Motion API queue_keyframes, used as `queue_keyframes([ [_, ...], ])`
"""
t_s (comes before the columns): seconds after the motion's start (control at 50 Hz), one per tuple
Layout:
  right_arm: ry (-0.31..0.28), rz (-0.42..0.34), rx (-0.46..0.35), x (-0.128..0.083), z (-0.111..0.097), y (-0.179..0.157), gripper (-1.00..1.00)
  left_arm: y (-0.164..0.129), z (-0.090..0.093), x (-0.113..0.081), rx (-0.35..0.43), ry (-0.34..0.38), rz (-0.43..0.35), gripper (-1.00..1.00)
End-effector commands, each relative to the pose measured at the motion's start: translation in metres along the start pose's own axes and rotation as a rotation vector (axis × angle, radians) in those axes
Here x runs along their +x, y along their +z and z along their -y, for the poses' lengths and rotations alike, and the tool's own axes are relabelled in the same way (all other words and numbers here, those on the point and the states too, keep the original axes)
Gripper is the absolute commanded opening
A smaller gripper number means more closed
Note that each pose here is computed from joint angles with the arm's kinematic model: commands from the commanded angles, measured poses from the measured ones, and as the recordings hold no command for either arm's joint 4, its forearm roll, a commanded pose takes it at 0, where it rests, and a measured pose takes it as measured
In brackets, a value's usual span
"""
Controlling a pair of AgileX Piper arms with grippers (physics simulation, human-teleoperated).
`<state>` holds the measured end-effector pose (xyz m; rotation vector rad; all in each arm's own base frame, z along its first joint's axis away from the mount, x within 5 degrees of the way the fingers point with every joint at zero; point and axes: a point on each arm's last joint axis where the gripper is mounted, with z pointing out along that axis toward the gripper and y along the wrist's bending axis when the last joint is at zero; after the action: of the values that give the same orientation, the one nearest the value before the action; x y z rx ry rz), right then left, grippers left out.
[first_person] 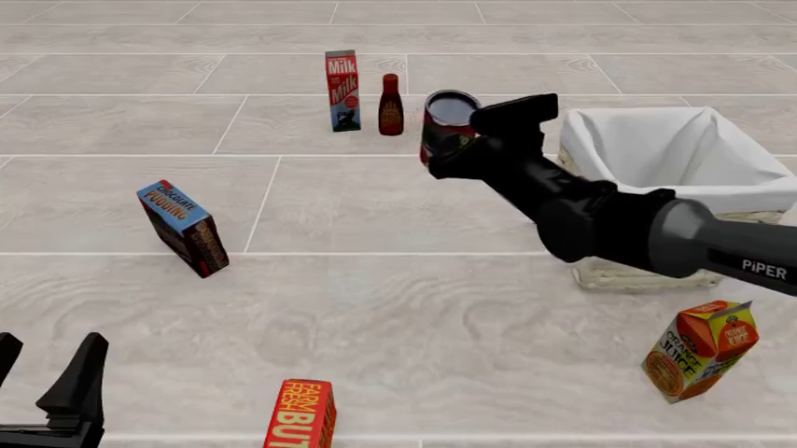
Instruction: Pick the tomato sauce and place it in the basket.
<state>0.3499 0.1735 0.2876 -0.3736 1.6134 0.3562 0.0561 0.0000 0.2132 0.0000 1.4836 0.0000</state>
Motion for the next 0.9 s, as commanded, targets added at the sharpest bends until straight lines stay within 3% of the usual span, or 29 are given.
queue_keyframes([
  [0.02,0.021,0.02,0.024,-0.01,0.009,-0.009,-1.0,0.0,0.0,0.0,0.0,0.0,0.0,1.0],
  [0.9,0.038,0.086,0.17,-0.031,0.057,-0.061,-1.0,0.0,0.0,0.0,0.0,0.0,0.0,1.0],
])
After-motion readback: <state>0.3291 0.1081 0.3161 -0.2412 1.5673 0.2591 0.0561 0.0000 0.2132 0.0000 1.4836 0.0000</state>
